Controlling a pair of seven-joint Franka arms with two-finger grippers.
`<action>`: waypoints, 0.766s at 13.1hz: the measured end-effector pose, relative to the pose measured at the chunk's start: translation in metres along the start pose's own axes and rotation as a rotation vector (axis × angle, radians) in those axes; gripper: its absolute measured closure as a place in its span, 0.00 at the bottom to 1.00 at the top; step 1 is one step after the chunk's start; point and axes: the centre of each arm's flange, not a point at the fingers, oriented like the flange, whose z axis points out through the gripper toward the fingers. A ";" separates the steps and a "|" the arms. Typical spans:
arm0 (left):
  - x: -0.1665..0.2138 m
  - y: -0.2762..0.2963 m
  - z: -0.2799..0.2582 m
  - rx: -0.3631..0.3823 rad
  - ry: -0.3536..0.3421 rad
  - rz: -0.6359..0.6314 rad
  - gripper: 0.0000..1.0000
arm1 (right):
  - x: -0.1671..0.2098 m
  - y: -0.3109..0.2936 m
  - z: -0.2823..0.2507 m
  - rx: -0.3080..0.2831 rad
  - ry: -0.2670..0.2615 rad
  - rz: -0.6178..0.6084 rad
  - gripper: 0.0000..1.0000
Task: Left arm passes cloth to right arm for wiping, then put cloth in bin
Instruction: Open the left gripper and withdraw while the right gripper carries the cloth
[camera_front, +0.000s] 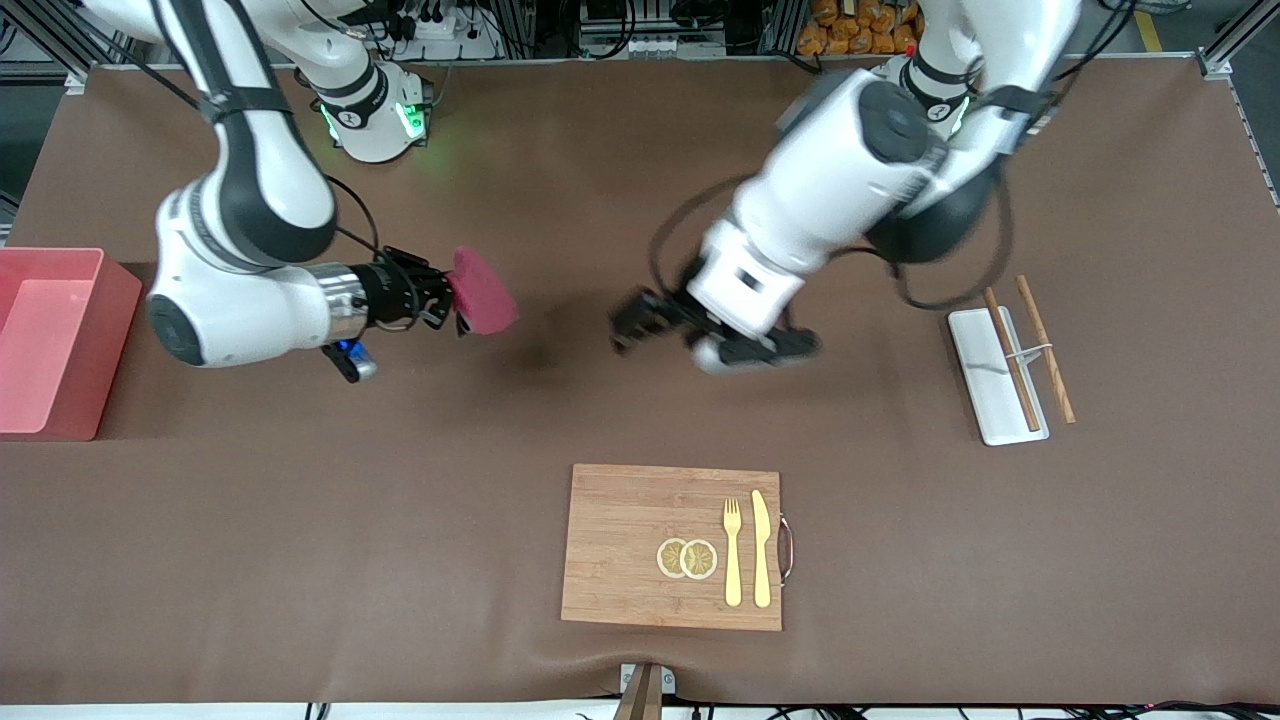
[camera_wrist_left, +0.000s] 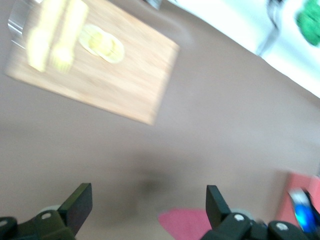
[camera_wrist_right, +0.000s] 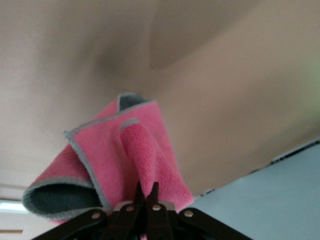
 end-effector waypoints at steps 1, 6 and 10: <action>0.021 -0.020 -0.004 0.046 0.030 -0.010 0.00 | 0.008 -0.002 0.008 -0.007 0.005 -0.026 0.97; 0.114 -0.120 -0.038 0.165 0.081 -0.001 0.00 | 0.140 0.080 -0.015 -0.034 0.028 -0.168 0.97; 0.145 -0.174 -0.059 0.226 0.044 0.027 0.00 | 0.235 0.202 -0.078 -0.094 0.078 -0.304 0.97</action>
